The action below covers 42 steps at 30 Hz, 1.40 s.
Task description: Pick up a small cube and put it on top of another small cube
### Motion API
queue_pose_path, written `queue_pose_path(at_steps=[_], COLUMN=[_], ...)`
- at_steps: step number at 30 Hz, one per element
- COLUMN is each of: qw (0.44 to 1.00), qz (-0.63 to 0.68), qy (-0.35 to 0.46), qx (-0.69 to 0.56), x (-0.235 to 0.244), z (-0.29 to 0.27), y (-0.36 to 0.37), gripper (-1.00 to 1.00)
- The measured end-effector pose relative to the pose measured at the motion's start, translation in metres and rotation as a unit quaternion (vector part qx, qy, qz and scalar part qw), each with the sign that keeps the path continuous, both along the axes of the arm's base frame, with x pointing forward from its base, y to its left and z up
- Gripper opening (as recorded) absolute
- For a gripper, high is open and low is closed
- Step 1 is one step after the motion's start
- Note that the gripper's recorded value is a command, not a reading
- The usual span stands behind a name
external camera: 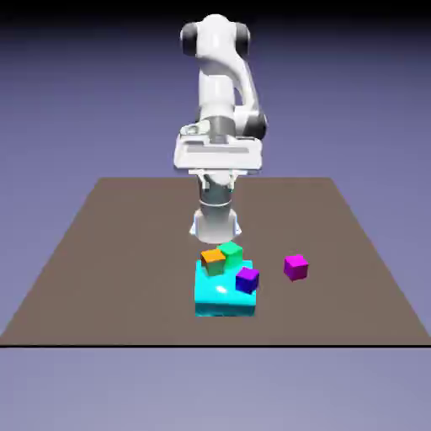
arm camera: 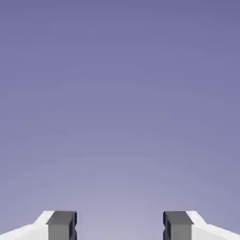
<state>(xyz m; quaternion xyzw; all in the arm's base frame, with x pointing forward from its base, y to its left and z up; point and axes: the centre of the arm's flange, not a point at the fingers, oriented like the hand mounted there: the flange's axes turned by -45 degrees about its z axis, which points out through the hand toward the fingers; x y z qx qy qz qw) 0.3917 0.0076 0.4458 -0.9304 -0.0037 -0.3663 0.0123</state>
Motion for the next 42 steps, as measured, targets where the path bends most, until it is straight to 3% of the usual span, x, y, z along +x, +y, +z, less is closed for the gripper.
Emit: queue_pose_path(at_steps=[12,25,32,38,39,42], qw=[0.933,0.734,0.601,0.600,0.600,0.600], qz=[-0.150,-0.333,-0.427,-0.428,-0.428,-0.427], qy=[0.248,0.481,0.557,0.557,0.557,0.557], qx=[0.211,0.345,0.382,0.382,0.382,0.383], x=[-0.007,-0.069,-0.110,-0.121,-0.121,-0.118], z=[-0.126,-0.243,-0.291,-0.343,-0.344,-0.335], y=[0.045,0.114,0.148,0.177,0.177,0.172], gripper=[0.00,0.00,0.00,0.00,-1.00,-1.00])
